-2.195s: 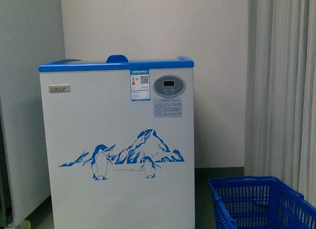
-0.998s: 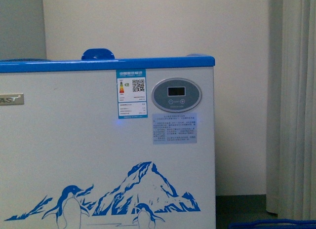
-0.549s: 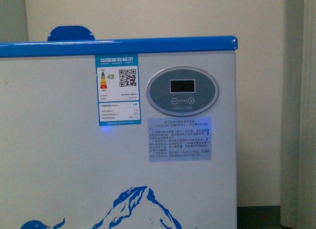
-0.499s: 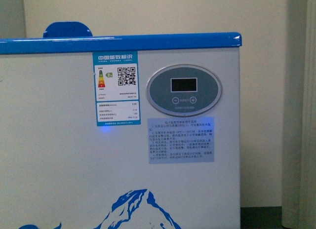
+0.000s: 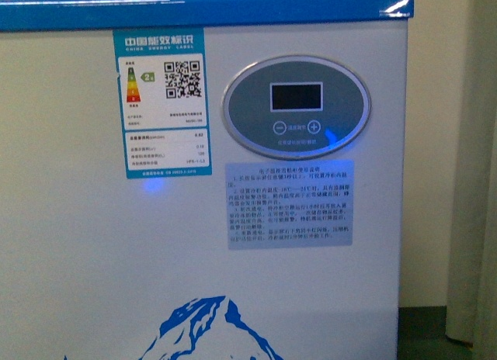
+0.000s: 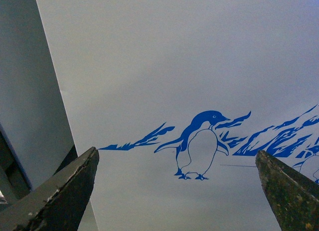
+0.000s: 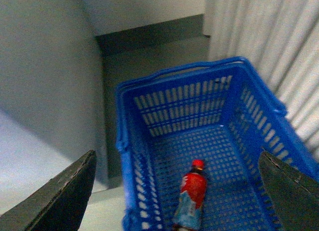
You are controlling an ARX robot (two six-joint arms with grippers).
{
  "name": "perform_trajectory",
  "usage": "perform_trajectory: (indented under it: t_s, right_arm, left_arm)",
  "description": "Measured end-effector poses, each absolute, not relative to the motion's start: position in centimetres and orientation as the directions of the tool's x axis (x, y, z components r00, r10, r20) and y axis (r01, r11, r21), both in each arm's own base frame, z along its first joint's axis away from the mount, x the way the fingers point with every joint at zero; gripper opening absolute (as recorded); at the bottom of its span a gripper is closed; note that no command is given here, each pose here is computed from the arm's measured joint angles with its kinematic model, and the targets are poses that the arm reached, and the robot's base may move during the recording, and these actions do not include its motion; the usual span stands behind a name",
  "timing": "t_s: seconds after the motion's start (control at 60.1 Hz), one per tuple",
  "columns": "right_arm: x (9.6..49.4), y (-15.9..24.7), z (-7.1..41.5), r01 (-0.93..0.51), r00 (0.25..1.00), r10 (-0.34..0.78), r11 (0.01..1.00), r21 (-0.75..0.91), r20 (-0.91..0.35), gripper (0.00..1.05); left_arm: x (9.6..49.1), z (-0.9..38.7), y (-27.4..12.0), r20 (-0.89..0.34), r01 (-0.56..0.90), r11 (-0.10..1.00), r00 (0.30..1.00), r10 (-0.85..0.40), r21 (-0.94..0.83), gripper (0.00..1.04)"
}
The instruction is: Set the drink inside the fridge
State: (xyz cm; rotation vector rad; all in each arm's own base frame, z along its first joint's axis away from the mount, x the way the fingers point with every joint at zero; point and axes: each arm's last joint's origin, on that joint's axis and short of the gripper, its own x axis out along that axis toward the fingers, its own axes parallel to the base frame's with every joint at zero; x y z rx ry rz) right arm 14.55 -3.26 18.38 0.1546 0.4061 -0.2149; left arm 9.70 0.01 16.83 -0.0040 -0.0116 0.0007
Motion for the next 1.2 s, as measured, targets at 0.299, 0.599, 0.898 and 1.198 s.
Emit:
perform_trajectory:
  t_s: [0.299,0.599,0.898,1.198]
  right_arm:
    - [26.7,-8.8,11.9,0.353,0.667,-0.151,0.926,0.132,-0.729,0.97]
    - [31.8,-10.1,-2.9,0.453,0.445,-0.119,0.885,0.109,-0.887,0.97]
    - [33.3,-9.0,-12.7,0.47,0.403,-0.082,0.873,0.13,-0.912,0.97]
    - [32.3,-8.1,-18.3,0.495,0.304,-0.059,0.863,0.105,-0.951,0.97]
  left_arm:
    - [9.7,16.8,0.0,0.012,-0.001,1.0,1.0,0.002,-0.004,0.97]
    - [9.7,16.8,0.0,0.012,-0.001,1.0,1.0,0.002,-0.004,0.97]
    - [9.7,16.8,0.0,0.012,-0.001,1.0,1.0,0.002,-0.004,0.97]
    - [9.7,16.8,0.0,0.012,-0.002,1.0,1.0,0.002,-0.004,0.97]
